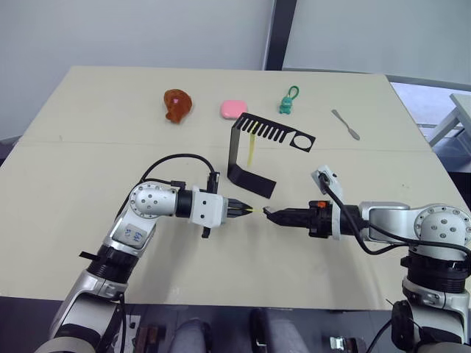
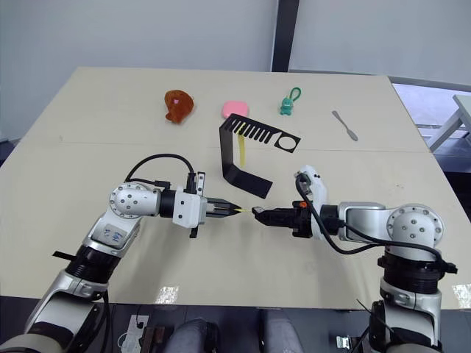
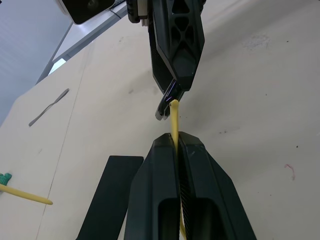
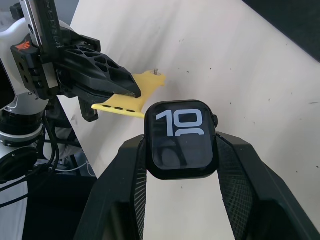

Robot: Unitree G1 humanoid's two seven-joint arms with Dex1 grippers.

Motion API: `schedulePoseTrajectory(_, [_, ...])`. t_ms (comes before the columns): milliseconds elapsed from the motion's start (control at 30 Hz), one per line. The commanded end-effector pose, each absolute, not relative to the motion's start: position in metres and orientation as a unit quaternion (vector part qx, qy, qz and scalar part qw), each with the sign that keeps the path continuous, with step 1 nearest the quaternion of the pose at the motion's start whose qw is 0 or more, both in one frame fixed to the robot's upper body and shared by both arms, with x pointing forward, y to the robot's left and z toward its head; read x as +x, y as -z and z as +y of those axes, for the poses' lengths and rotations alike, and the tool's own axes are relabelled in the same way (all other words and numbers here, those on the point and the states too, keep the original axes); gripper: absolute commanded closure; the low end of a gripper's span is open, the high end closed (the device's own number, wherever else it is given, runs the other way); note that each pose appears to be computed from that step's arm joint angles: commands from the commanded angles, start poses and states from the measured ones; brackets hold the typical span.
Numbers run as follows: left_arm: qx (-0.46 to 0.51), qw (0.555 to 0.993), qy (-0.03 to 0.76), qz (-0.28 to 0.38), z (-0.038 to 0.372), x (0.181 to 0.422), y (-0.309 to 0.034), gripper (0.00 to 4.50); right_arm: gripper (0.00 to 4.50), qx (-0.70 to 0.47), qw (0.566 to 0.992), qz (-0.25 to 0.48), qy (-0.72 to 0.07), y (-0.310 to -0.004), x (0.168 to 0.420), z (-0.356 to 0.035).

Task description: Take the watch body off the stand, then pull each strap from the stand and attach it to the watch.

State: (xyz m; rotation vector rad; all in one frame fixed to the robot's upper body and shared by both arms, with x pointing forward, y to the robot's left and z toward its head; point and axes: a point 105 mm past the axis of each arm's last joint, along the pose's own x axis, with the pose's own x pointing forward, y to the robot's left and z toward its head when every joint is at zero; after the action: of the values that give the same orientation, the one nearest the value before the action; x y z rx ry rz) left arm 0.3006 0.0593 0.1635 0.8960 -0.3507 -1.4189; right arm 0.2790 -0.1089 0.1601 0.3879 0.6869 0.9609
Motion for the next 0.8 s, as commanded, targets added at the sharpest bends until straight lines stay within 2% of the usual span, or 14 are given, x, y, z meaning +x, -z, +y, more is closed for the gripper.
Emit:
schedulePoseTrajectory(33, [0.401, 0.652, 0.622, -0.169, 0.0571, 0.2987, -0.1679, 4.50, 3.01, 0.177, 0.818, 0.302, -0.455, -0.1713, 0.2796, -0.1099])
schedulePoseTrajectory(800, [0.379, 0.667, 0.620, -0.167, 0.0521, 0.2998, -0.1729, 4.50, 3.01, 0.163, 0.820, 0.303, -0.457, -0.1717, 0.2763, -0.1115])
